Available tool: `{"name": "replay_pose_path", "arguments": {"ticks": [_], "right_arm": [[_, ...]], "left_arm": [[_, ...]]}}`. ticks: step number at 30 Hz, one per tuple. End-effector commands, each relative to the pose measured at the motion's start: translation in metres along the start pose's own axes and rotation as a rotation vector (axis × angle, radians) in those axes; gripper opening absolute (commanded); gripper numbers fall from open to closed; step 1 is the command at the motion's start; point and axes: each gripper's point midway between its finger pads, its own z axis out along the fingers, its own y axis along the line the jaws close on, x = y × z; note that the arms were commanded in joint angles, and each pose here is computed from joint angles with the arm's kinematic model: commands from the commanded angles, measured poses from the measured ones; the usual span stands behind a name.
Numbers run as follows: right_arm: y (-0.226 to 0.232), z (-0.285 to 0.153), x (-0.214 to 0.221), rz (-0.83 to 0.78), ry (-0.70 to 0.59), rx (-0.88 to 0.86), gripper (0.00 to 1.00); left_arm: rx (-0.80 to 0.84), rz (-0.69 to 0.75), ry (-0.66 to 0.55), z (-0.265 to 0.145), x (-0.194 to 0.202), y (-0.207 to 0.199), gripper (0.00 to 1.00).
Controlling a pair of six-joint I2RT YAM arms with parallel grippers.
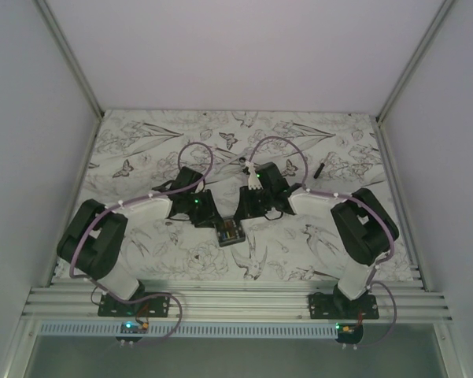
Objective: Snap on the fuse box
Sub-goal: Close the fuse box cover on the fuse box base, then reset both arms
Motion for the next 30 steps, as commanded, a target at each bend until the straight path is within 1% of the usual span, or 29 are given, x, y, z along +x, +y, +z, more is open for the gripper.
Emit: {"name": "replay_pose_path", "arguments": {"ticks": [1, 4, 7, 10, 12, 13, 15, 19, 23, 25, 26, 28, 29, 30], "right_arm": [[-0.034, 0.007, 0.056, -0.01, 0.135, 0.15, 0.33], [-0.02, -0.006, 0.034, -0.044, 0.062, 0.13, 0.34], [-0.008, -0.02, 0.012, -0.079, -0.015, 0.131, 0.38], [-0.01, -0.039, -0.009, -0.101, -0.104, 0.182, 0.43], [-0.023, -0.053, -0.021, -0.1, -0.158, 0.245, 0.48], [-0.028, -0.067, -0.031, -0.097, -0.208, 0.276, 0.5], [-0.049, -0.087, -0.044, -0.066, -0.274, 0.345, 0.55], [-0.103, -0.141, -0.069, 0.003, -0.425, 0.531, 0.66], [-0.15, -0.198, -0.084, 0.068, -0.599, 0.714, 0.85], [-0.173, -0.224, -0.085, 0.112, -0.697, 0.807, 0.98], [-0.183, -0.236, -0.085, 0.134, -0.748, 0.843, 0.99], [-0.202, -0.259, -0.083, 0.158, -0.853, 0.93, 0.99], [-0.213, -0.263, -0.076, 0.155, -0.891, 0.963, 0.99], [-0.216, -0.274, -0.083, 0.124, -0.961, 0.977, 0.99]], "left_arm": [[-0.141, 0.007, 0.098, 0.025, 0.042, 0.047, 0.32], [-0.098, 0.043, 0.039, 0.014, 0.028, 0.03, 0.38], [-0.065, 0.082, -0.024, 0.001, 0.013, 0.014, 0.47], [-0.06, 0.121, -0.096, -0.015, -0.001, 0.006, 0.59], [-0.06, 0.148, -0.162, -0.03, -0.012, 0.004, 0.67], [-0.071, 0.156, -0.193, -0.036, -0.017, 0.007, 0.72], [-0.105, 0.157, -0.257, -0.049, -0.029, 0.017, 0.79], [-0.207, 0.122, -0.415, -0.083, -0.056, 0.05, 0.88], [-0.35, 0.087, -0.603, -0.123, -0.08, 0.091, 0.99], [-0.459, 0.068, -0.695, -0.142, -0.089, 0.115, 1.0], [-0.507, 0.057, -0.732, -0.15, -0.094, 0.125, 1.0], [-0.593, 0.039, -0.797, -0.163, -0.103, 0.144, 1.0], [-0.626, 0.037, -0.814, -0.166, -0.108, 0.152, 1.0], [-0.647, 0.027, -0.836, -0.169, -0.114, 0.158, 1.0]]}}
